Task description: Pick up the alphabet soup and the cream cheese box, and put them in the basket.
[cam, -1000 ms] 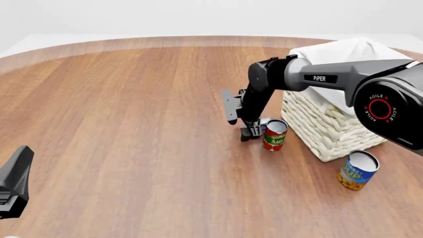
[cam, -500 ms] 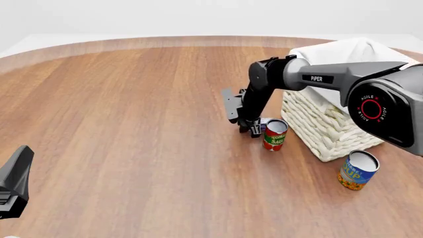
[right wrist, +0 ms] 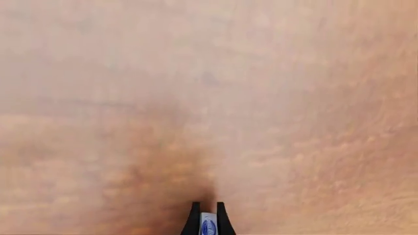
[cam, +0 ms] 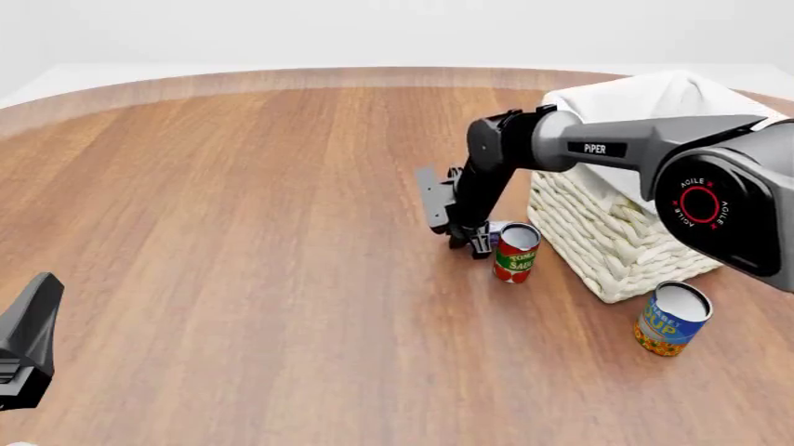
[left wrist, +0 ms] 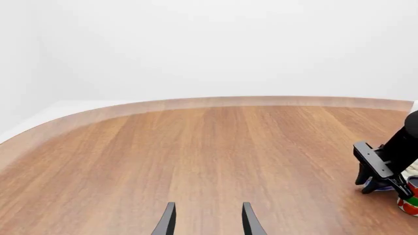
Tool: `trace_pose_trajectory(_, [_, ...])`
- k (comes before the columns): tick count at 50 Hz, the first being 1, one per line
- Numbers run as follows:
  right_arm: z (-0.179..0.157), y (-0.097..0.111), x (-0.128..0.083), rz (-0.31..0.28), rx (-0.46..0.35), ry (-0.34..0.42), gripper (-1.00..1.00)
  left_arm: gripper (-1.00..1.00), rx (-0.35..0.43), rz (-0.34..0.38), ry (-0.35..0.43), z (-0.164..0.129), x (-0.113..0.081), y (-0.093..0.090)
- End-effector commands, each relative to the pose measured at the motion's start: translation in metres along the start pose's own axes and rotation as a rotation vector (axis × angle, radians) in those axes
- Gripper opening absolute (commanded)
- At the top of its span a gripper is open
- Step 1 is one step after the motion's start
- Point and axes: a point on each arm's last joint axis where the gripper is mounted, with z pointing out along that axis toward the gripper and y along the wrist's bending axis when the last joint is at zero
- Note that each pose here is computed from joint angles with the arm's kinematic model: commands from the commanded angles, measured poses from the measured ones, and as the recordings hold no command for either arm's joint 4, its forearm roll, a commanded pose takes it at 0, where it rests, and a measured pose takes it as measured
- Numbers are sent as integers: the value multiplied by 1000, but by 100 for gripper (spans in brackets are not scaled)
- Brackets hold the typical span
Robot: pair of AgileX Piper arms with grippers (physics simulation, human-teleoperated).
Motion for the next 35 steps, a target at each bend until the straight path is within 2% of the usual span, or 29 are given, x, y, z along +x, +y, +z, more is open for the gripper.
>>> trace_pose_trajectory(1, [11, 2, 2, -13, -7, 10, -100, 100, 0, 0, 0, 0, 0, 0])
trace_pose_trajectory(35, [-1, -7, -7, -58, 19, 1, -100, 100, 0, 0, 0, 0, 0, 0])
